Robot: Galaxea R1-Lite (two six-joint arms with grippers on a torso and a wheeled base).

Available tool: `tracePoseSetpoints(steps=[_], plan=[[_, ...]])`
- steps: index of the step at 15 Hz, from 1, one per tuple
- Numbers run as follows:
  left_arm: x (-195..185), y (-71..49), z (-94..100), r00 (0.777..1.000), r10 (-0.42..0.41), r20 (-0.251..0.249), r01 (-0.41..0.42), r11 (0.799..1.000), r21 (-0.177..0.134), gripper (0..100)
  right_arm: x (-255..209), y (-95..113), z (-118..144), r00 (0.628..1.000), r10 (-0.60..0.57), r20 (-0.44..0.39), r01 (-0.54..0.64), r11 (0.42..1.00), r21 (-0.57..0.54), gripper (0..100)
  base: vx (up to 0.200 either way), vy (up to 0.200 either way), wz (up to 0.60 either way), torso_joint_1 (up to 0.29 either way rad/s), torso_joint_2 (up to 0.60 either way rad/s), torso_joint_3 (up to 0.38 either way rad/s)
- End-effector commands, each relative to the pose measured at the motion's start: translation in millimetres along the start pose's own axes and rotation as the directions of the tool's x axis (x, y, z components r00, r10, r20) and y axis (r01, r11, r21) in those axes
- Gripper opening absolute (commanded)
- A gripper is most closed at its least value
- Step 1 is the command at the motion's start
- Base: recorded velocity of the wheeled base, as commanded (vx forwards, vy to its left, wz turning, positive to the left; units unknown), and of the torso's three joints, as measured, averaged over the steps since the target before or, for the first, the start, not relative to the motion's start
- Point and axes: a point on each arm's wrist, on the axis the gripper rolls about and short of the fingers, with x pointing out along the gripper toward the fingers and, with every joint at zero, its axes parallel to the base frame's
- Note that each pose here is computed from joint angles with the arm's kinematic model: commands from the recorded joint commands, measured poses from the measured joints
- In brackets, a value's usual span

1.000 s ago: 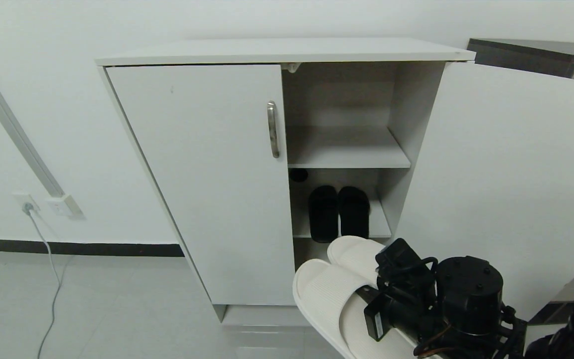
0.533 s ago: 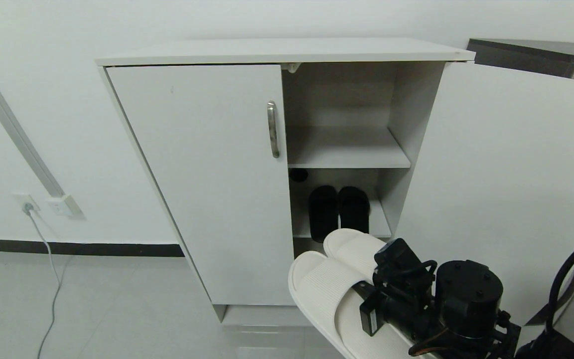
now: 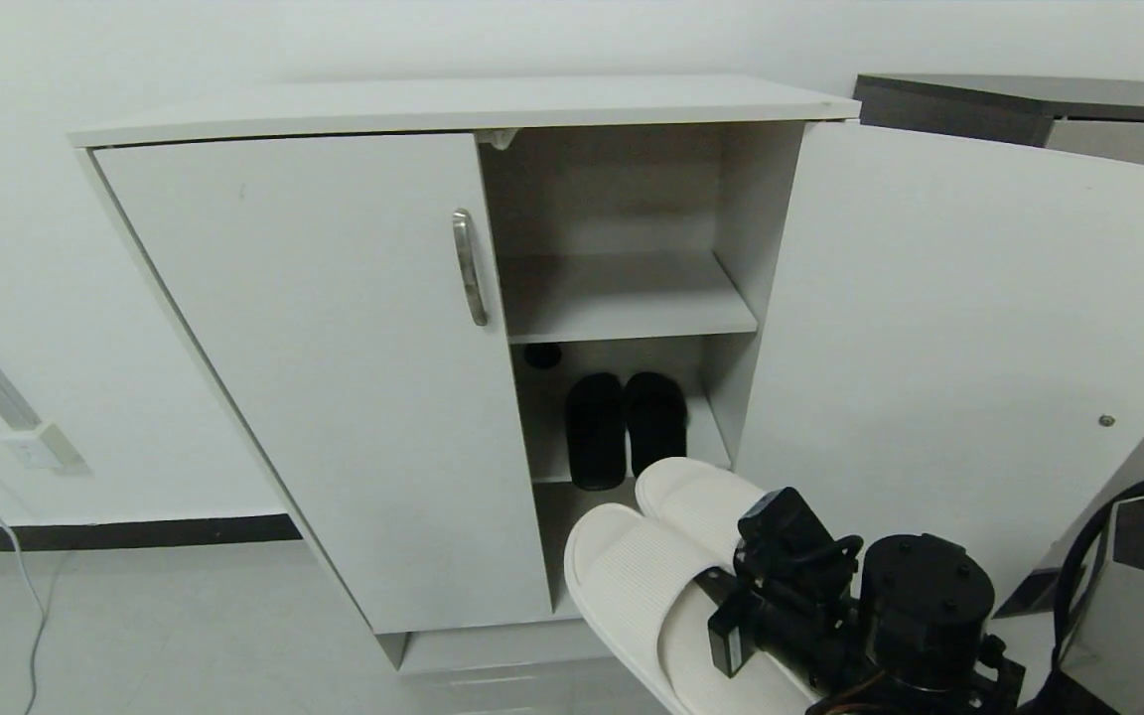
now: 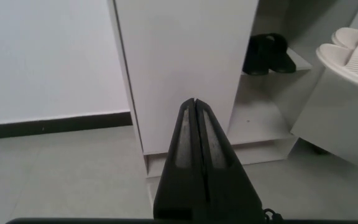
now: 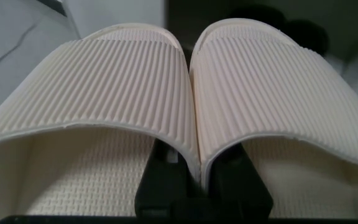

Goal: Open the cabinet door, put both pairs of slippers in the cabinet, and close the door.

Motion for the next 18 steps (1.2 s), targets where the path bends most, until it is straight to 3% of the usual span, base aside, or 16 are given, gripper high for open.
tracePoseSetpoints(steps=[1,3,7,11,14,18], plan=[[0.0,0.0,0.1,1.000,0.000,0.001,0.000,1.000,0.000,0,10.4,2.7,-2.0,1.000,-0.009,0.016,0.009,1.000,-0.009,0,0.000,0.000,0.00,0.000,0.00,0.000],[0.0,0.0,0.1,1.000,0.000,0.001,0.000,1.000,0.000,0,26.8,8.3,14.0,0.993,-0.108,0.053,0.108,0.994,0.010,0,0.000,0.000,0.00,0.000,0.00,0.000],[0.0,0.0,0.1,1.000,0.000,0.001,0.000,1.000,0.000,0,48.1,28.8,78.8,0.967,-0.254,-0.028,0.255,0.958,0.132,0,0.000,0.000,0.00,0.000,0.00,0.000],[0.0,0.0,0.1,1.000,0.000,0.001,0.000,1.000,0.000,0,60.3,30.3,147.0,0.895,-0.440,-0.080,0.447,0.876,0.183,0,0.000,0.000,0.00,0.000,0.00,0.000],[0.0,0.0,0.1,1.000,0.000,0.001,0.000,1.000,0.000,0,63.0,27.9,178.1,0.859,-0.510,-0.049,0.508,0.836,0.205,0,0.000,0.000,0.00,0.000,0.00,0.000],[0.0,0.0,0.1,1.000,0.000,0.001,0.000,1.000,0.000,0,66.9,27.6,182.1,0.845,-0.524,-0.105,0.535,0.831,0.151,0,0.000,0.000,0.00,0.000,0.00,0.000]])
